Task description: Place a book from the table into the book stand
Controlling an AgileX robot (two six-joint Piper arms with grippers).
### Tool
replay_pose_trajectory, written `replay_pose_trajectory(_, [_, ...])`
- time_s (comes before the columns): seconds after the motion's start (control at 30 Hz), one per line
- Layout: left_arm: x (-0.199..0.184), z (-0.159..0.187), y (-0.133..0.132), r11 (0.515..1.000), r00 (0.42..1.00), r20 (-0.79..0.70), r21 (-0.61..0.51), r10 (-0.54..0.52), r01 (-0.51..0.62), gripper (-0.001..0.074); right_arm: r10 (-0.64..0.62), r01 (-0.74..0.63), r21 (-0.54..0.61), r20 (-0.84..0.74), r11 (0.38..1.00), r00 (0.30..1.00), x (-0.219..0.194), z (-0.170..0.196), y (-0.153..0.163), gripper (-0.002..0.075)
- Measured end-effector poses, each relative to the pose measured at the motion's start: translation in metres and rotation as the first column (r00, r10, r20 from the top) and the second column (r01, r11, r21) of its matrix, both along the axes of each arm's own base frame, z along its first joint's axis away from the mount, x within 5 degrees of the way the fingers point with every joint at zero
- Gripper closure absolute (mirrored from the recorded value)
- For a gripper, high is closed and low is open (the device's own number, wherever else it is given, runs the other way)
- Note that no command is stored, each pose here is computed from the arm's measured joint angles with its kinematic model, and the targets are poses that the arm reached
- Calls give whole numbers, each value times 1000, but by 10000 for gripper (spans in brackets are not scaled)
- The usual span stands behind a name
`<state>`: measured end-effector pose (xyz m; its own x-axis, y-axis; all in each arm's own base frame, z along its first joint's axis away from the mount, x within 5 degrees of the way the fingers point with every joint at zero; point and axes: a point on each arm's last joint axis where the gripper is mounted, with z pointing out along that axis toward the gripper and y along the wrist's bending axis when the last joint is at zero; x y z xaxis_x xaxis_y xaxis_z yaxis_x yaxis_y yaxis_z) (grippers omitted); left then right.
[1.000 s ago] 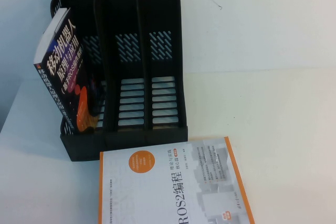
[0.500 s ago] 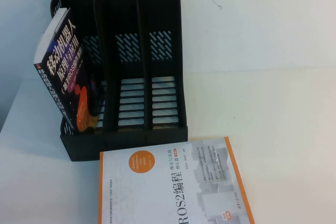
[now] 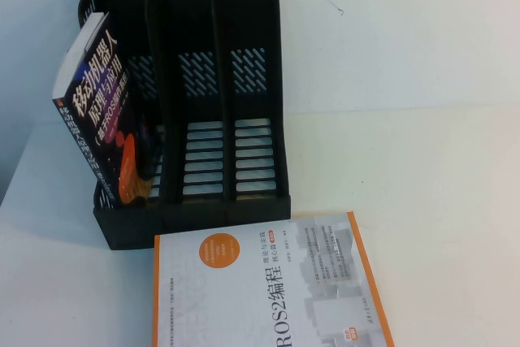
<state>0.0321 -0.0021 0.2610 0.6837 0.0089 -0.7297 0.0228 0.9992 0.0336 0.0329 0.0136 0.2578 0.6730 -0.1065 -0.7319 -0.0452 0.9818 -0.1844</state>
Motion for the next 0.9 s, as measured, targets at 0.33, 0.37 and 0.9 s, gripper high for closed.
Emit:
replay_pose_trajectory(0.33, [-5,5,1,1000,997,80,-26,-5,7,738,92,-115,34,403,993,910,-31,23,1,718])
replay_pose_trajectory(0.37, [-3,3,1,1000,999,48,-27,-11,12,738,90,-126,64,403,990,911,-32,26,-1,718])
replay_pose_trajectory(0.9, [15,24,-1,993,660,-745,-122,-96,7,738,47,267,238,-821,934,568,5,64,-19,718])
